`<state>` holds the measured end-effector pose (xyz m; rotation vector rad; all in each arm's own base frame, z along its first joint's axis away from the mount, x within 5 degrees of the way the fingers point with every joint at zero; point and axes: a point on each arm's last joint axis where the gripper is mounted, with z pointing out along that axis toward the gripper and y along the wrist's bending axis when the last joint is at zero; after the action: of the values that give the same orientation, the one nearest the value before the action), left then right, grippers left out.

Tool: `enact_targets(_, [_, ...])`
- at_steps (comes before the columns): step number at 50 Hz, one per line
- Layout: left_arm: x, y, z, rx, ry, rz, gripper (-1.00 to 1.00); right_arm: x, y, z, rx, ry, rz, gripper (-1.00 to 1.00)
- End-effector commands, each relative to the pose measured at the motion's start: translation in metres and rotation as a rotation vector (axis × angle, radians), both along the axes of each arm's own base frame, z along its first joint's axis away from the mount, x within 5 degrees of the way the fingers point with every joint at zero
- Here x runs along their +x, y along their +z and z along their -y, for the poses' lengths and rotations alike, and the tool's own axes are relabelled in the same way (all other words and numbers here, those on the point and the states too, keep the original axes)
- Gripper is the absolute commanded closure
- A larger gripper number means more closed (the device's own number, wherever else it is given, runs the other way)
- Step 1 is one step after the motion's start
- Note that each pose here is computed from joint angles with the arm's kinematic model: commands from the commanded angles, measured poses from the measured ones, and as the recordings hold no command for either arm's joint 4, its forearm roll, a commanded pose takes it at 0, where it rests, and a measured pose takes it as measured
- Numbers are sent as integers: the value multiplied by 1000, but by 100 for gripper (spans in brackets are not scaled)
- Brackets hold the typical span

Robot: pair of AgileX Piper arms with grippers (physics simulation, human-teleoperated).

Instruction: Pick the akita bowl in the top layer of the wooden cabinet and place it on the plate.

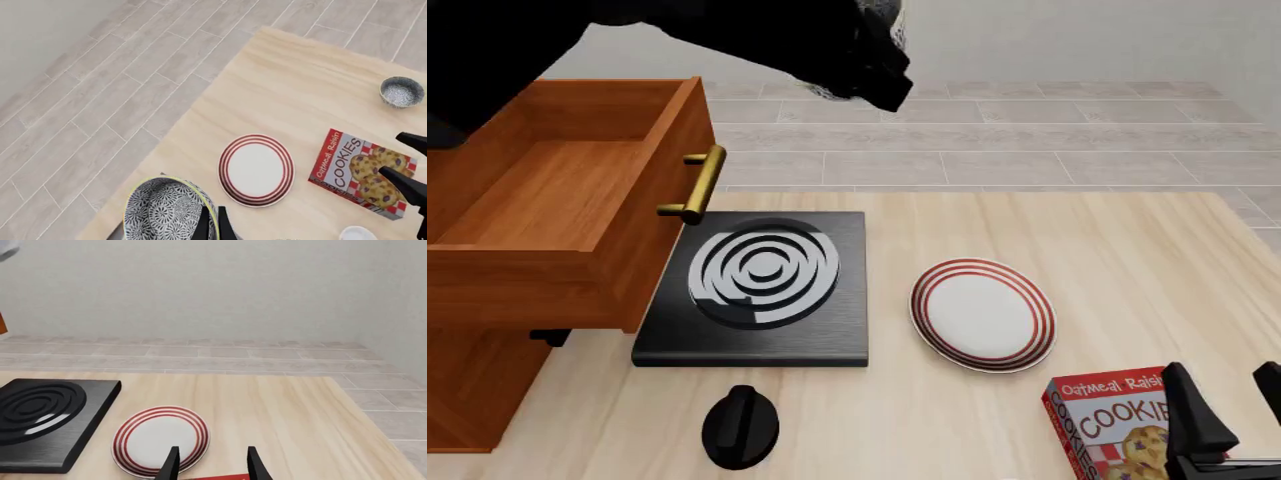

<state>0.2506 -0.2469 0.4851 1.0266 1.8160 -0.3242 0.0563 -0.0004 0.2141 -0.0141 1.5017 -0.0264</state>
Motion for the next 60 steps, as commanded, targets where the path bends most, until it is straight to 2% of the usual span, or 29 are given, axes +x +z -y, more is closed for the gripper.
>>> enact_targets(1, [-7,-12,23,34,-70,2,100,0,0,0,-2,3,-1,-100])
enact_targets(17, [-18,-31,50,122,-167,-17,100,0,0,0,4,-5,5,-100])
enact_targets(28, [-34,-49,73,178,-246,-50,100,1,1,0,8,-6,9,-100])
enact_targets(42, [-34,-62,85,209,-275,-53,100,0,1,0,14,-6,11,-100])
enact_targets(60, [-38,-93,104,244,-310,-75,100,2,1,0,11,-5,11,-100])
